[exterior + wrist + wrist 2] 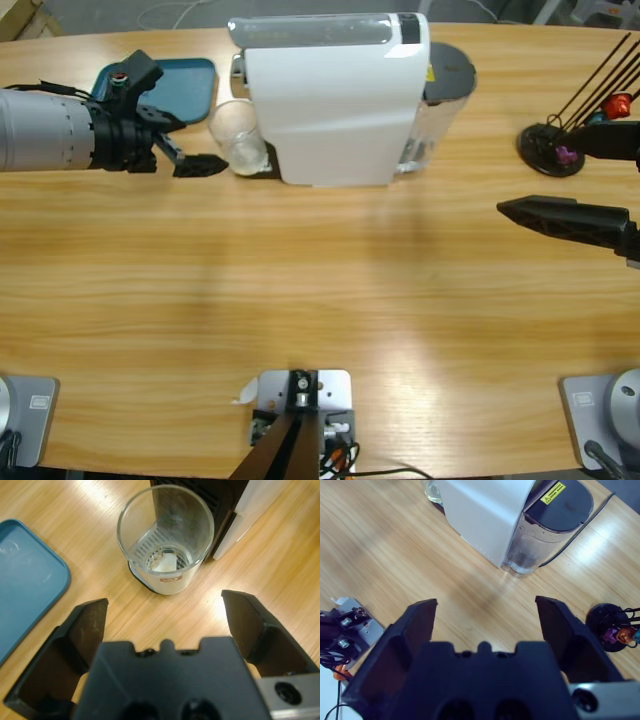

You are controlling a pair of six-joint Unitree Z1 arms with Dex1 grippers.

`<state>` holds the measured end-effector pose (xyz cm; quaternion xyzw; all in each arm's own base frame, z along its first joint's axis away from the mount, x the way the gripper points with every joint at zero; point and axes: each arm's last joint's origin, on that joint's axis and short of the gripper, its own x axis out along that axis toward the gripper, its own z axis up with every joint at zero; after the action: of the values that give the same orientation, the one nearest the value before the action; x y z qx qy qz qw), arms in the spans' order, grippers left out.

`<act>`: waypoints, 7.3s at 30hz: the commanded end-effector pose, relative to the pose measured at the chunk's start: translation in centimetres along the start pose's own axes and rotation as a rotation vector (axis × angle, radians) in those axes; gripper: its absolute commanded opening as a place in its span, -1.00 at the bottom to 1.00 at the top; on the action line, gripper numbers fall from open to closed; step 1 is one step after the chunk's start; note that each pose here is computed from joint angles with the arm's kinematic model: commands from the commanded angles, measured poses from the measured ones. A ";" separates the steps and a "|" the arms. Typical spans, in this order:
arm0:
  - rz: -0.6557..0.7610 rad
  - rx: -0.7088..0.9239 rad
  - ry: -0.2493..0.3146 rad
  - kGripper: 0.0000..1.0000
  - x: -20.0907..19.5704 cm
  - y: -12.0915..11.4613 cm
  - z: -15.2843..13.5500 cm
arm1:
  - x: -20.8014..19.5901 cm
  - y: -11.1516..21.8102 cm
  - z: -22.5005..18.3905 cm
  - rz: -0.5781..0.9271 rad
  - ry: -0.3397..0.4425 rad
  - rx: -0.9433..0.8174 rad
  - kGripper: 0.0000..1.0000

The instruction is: Pour coffee

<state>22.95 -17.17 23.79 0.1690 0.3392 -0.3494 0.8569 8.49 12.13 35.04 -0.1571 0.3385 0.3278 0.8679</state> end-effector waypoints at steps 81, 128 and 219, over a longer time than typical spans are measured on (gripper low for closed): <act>0.072 -0.024 0.137 0.99 -11.1 -1.7 -3.0 | 11.1 -8.0 20.5 -0.063 0.250 0.260 -1.00; 0.072 -0.028 0.178 0.99 -9.5 -1.5 -2.8 | 18.1 -8.4 18.6 0.070 0.394 0.323 -1.00; 0.060 -0.028 0.197 0.99 -7.9 -1.5 -2.6 | 16.2 -8.5 20.2 -0.060 0.370 0.193 -1.00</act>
<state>15.96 -12.33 28.12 0.1883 0.4149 -0.2973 0.8391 31.77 23.12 41.40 -0.1269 0.4894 0.2475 0.8265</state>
